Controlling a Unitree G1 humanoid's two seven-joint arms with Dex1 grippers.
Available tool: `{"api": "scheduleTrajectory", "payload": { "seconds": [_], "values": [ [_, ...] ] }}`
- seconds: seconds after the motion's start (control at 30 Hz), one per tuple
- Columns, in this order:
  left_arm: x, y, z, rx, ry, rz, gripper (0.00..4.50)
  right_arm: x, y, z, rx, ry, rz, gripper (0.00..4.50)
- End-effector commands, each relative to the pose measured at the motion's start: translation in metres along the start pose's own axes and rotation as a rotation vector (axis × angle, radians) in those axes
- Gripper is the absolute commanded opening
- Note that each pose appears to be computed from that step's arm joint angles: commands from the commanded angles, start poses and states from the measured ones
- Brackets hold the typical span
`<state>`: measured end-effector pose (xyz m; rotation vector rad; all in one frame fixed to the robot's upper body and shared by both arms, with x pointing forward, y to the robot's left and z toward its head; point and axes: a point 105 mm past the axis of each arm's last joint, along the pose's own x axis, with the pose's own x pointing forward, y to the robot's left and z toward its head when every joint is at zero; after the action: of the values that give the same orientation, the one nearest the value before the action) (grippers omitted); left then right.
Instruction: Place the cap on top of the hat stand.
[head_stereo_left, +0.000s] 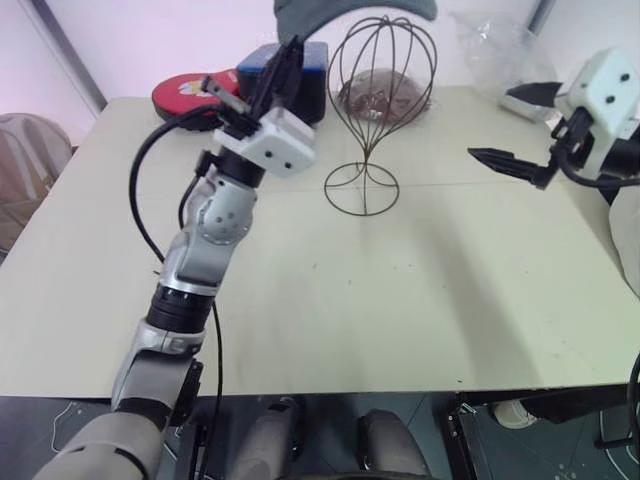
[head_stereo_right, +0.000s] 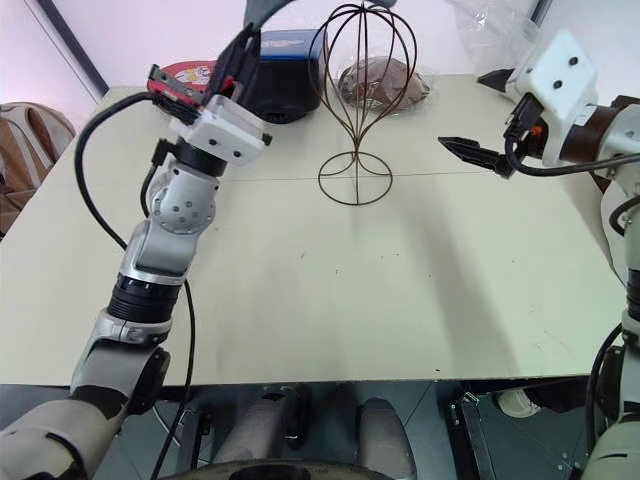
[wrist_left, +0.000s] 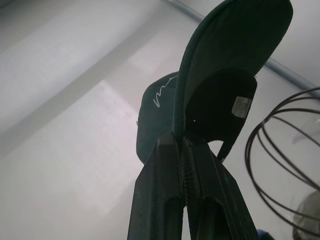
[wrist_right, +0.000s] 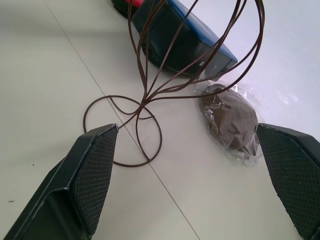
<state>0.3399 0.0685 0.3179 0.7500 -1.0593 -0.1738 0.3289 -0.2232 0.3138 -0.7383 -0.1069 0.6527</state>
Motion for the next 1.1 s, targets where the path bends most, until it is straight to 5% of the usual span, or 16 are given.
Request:
{"api": "scheduleTrajectory", "payload": {
  "seconds": [0.03,0.6,1.1],
  "values": [
    [0.007,0.000,0.013,-0.014,-0.065,0.009,0.02,-0.012,-0.006,0.017,-0.052,-0.030,-0.044,4.50],
    [-0.027,-0.046,-0.007,-0.006,-0.032,-0.168,0.02,-0.012,-0.001,0.018,-0.035,-0.024,-0.036,4.50],
    [-0.055,-0.051,-0.015,0.002,0.004,-0.237,0.02,-0.009,0.001,0.018,-0.027,-0.032,-0.024,4.50]
  ]
}}
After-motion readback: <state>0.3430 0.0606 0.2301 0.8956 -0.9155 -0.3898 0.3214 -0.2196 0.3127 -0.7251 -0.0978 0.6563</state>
